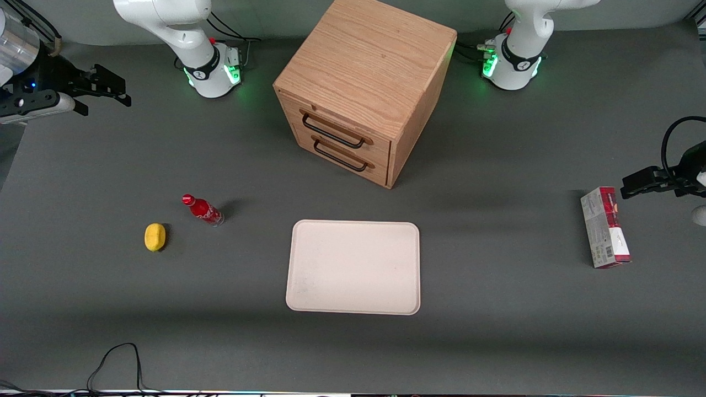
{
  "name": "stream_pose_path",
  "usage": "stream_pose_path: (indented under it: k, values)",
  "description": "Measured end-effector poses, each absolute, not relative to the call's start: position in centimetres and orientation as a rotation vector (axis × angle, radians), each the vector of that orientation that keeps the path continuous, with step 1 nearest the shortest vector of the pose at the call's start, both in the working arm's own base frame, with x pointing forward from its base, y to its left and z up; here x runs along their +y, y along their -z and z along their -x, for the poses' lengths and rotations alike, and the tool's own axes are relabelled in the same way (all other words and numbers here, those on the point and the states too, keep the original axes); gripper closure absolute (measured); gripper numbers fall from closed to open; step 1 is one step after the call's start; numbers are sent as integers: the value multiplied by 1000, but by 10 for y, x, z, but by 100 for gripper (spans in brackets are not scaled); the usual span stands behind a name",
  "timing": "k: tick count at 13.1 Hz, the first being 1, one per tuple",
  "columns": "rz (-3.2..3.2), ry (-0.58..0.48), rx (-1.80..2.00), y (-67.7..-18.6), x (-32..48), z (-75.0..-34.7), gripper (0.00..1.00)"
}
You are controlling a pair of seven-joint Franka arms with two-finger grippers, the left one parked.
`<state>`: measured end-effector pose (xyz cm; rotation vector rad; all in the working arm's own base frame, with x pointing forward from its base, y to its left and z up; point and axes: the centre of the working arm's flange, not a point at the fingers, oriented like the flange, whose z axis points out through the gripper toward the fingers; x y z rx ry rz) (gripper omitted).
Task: Place coke bottle on tray
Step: 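Move the right gripper down toward the red Coca-Cola bottle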
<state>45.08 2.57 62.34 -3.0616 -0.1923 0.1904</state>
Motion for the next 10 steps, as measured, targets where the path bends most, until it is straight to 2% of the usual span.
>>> stream_pose_path:
  k: [5, 10]
  values:
    - [3066, -123, -178, -590, 24, -468, 0]
    - [3070, -85, -149, -476, 23, -504, 0]
